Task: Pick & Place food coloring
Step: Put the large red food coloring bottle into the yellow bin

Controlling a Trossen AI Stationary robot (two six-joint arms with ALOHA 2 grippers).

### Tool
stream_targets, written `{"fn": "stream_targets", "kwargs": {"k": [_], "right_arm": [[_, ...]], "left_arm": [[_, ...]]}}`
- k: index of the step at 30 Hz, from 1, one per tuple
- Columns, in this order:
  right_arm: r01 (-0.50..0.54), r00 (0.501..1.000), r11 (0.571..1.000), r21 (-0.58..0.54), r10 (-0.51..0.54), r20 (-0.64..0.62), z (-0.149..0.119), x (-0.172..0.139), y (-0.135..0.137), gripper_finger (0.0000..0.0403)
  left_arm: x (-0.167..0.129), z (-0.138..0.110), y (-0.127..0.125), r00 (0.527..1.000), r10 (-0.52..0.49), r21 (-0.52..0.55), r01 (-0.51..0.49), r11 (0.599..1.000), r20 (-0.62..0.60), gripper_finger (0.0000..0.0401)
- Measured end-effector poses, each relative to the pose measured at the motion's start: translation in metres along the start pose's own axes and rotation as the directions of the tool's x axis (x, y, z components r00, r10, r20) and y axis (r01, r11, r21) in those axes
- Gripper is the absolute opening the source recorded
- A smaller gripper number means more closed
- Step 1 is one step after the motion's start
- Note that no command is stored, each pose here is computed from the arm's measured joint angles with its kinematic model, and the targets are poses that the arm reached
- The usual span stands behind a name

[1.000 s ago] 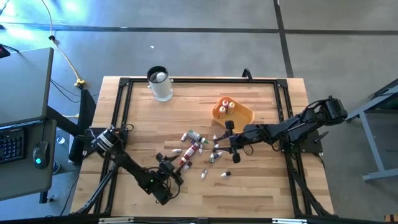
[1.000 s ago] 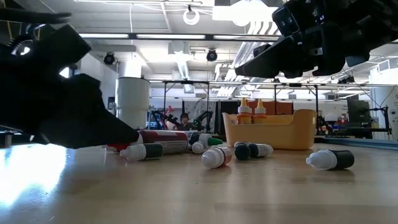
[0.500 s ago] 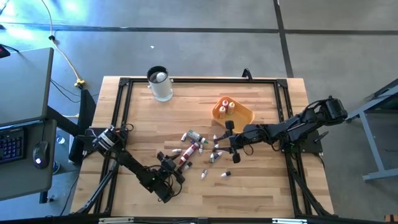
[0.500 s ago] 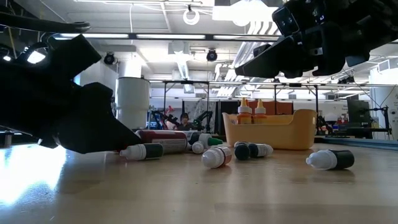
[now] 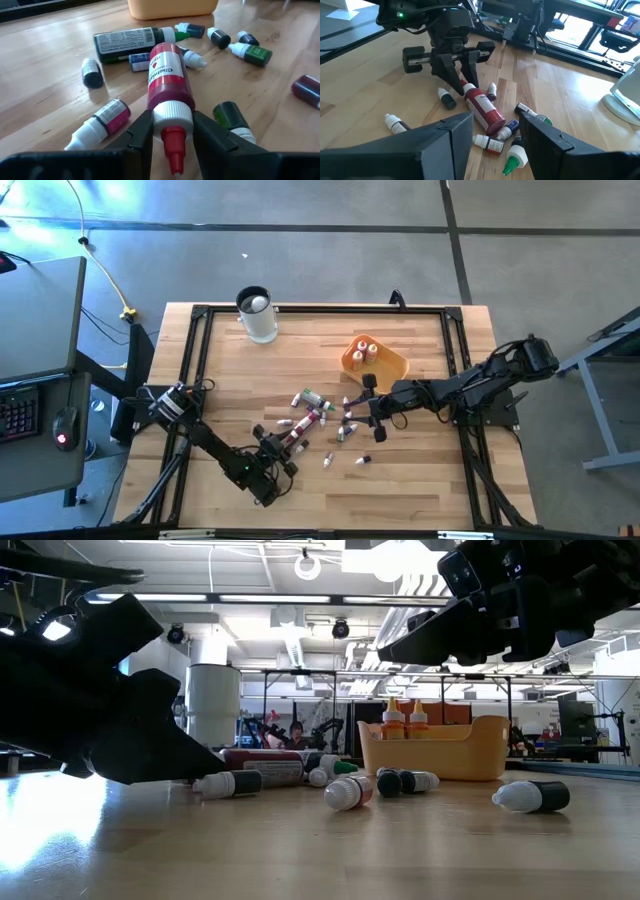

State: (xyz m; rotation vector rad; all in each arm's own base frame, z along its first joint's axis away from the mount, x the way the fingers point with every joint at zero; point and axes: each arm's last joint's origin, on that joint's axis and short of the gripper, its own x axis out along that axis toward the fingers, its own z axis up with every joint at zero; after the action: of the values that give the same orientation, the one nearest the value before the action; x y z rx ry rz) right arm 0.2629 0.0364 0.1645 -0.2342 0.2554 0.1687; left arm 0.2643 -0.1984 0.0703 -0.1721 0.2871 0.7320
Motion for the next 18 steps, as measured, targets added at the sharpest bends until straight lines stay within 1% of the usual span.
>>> {"fn": "stream_targets", "kwargs": {"k": [4,8,10,13,16,18], "right_arm": [[0.000,1.000,1.000,0.000,0.000,0.000,0.000,0.000,0.000,0.0154],[0.000,1.000,1.000,0.000,0.000,0.000,0.000,0.000,0.000,0.0154],[0.000,1.000,1.000,0.000,0.000,0.000,0.000,0.000,0.000,0.0154],[0.000,1.000,1.000,0.000,0.000,0.000,0.000,0.000,0.000,0.0154],[-0.001,1.000,1.000,0.000,0.001,0.000,0.000,0.000,0.000,0.0154],[0.000,1.000,1.000,0.000,0.000,0.000,0.000,0.000,0.000,0.0154]], "left_arm": [[-0.002,0.011,-0.013,1.000,-0.017,0.045,0.018,0.999,-0.003,0.0103],[-0.007,0.039,-0.031,1.000,-0.020,0.155,0.018,0.988,0.011,0.0104],[-0.008,0.058,-0.037,1.000,-0.005,0.197,0.003,0.980,0.012,0.0105],[-0.007,0.095,-0.045,0.999,0.019,0.218,-0.012,0.976,-0.027,0.0105],[-0.002,0.133,-0.050,0.991,0.053,0.255,-0.021,0.967,-0.121,0.0105],[0.004,0.159,-0.050,0.978,0.088,0.284,-0.031,0.958,-0.191,0.0105]]}}
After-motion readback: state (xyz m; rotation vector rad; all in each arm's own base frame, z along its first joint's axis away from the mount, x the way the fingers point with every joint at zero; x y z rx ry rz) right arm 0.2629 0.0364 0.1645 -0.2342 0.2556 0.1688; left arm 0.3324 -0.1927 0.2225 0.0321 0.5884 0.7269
